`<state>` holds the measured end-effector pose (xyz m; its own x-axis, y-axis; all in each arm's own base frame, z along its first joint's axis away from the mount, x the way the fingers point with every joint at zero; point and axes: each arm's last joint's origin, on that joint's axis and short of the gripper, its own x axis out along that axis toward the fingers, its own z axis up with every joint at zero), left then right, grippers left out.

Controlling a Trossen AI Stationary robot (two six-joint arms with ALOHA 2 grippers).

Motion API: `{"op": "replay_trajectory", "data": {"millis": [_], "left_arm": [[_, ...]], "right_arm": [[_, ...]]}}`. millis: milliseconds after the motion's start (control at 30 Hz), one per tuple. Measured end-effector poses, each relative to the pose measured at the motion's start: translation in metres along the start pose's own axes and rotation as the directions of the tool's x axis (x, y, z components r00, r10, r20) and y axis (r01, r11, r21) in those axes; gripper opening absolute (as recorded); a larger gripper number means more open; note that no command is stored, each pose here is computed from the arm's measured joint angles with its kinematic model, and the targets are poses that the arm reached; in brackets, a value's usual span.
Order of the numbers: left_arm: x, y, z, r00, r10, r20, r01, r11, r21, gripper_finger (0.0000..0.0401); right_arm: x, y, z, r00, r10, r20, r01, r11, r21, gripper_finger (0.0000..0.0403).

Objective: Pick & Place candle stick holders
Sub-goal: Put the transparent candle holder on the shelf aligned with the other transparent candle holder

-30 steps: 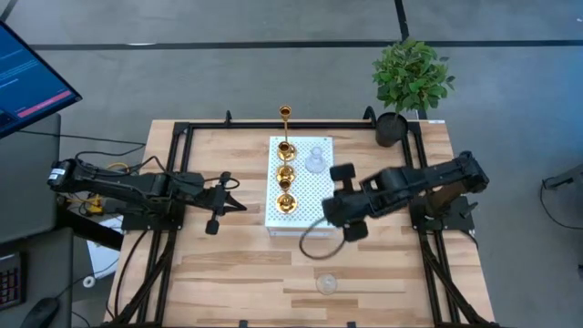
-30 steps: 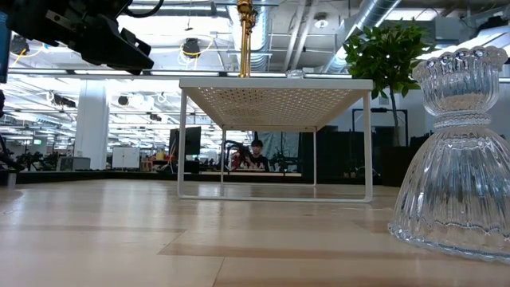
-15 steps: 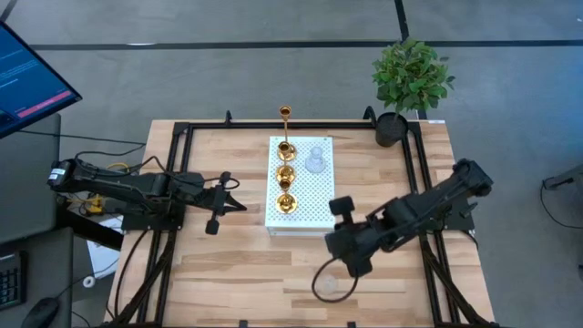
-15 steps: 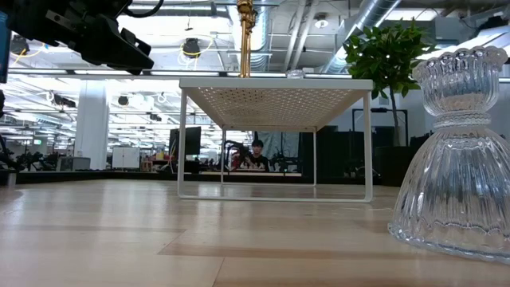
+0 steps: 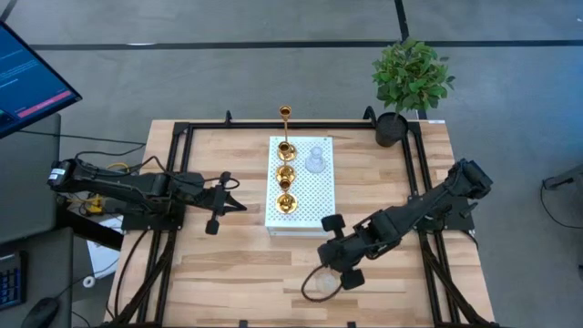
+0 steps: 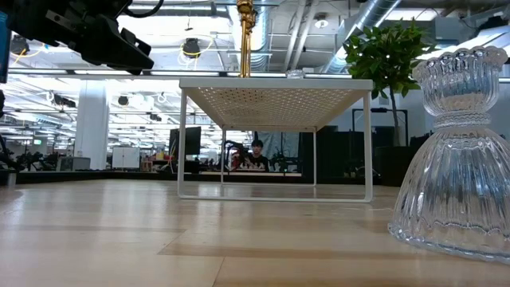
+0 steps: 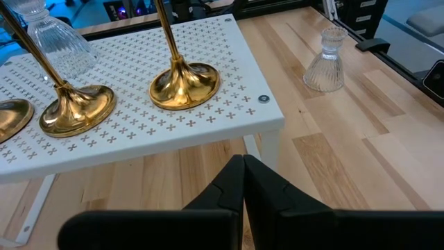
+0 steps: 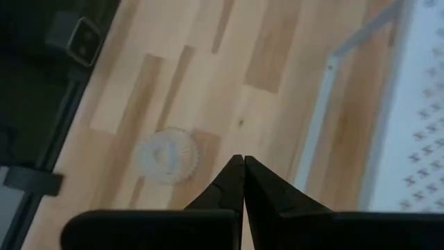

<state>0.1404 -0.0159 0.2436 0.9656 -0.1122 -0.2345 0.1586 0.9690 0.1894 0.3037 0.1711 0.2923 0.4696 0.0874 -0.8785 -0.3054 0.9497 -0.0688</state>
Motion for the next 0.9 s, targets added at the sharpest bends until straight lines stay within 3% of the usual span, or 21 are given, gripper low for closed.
{"op": "replay_trajectory", "data": {"millis": [500,733,900], "left_arm": [[0.000,0.000,0.001,1.000,0.001,0.006,-0.001,1.000,0.008,0.0008],[0.000,0.000,0.001,1.000,0.002,0.010,-0.003,1.000,0.008,0.0008],[0.000,0.000,0.001,1.000,0.003,0.014,-0.003,1.000,0.006,0.0008]], "right_arm": [[-0.009,-0.021,0.002,1.000,-0.022,0.019,0.020,0.998,0.055,0.0000],[-0.007,-0.012,0.001,0.998,-0.052,0.025,0.048,0.988,0.150,0.0000],[-0.012,0.011,0.001,0.991,-0.107,0.086,0.085,0.969,0.230,0.0000]]}}
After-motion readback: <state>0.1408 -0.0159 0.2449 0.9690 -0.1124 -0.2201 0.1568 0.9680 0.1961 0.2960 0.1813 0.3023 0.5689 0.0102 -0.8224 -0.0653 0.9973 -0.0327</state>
